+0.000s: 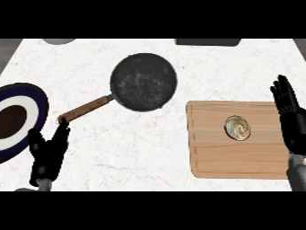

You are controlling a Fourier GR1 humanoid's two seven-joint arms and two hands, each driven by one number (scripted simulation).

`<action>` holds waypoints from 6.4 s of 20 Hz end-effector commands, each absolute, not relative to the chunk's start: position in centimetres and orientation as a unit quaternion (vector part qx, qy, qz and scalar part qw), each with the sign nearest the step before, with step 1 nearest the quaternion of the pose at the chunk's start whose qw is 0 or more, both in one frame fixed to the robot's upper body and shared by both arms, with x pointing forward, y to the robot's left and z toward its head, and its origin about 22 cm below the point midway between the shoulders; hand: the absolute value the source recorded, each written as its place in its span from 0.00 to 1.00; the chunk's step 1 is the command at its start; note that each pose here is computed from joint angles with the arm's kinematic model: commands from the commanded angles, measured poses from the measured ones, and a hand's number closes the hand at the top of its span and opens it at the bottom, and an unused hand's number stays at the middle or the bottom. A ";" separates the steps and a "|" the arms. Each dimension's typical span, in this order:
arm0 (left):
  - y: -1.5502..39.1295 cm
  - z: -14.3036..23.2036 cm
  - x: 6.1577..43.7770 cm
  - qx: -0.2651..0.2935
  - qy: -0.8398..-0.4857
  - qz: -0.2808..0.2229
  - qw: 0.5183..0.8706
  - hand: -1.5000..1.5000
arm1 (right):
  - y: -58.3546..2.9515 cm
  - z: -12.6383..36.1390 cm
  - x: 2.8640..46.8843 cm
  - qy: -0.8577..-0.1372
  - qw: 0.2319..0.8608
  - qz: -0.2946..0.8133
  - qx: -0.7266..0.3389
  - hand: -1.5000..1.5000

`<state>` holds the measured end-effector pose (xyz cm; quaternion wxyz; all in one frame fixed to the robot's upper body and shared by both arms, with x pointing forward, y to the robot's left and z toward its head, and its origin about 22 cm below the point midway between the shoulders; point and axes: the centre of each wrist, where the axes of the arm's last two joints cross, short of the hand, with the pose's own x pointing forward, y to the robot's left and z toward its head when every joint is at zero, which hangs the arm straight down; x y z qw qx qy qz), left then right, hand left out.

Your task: Pick the cupcake from the cutting board and place it in the pan

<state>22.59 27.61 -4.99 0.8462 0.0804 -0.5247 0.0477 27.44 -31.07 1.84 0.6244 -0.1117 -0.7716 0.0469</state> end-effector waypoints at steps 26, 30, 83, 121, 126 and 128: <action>34.8 1.3 26.4 0.232 -0.559 -0.049 0.795 0.50 | -39.8 12.5 31.4 -0.774 0.534 0.336 -0.038 0.00; 34.8 2.0 27.1 0.231 -0.557 -0.055 0.796 0.50 | -37.2 15.8 32.3 -0.706 0.526 0.462 -0.107 0.00; 35.3 0.8 26.9 0.219 -0.556 -0.042 0.801 0.50 | -26.0 2.8 32.7 -0.444 0.530 0.683 -0.233 0.00; 35.2 -0.2 25.0 0.225 -0.554 -0.043 0.800 0.50 | -9.2 8.6 20.2 -0.536 0.595 0.240 -0.548 1.00; 35.5 1.3 27.9 0.228 -0.567 -0.056 0.790 0.50 | -3.8 11.5 20.6 -0.542 0.583 0.226 -0.562 1.00; 34.6 0.4 27.4 0.226 -0.564 -0.051 0.793 0.50 | -3.8 12.0 23.1 -0.538 0.593 0.203 -0.563 1.00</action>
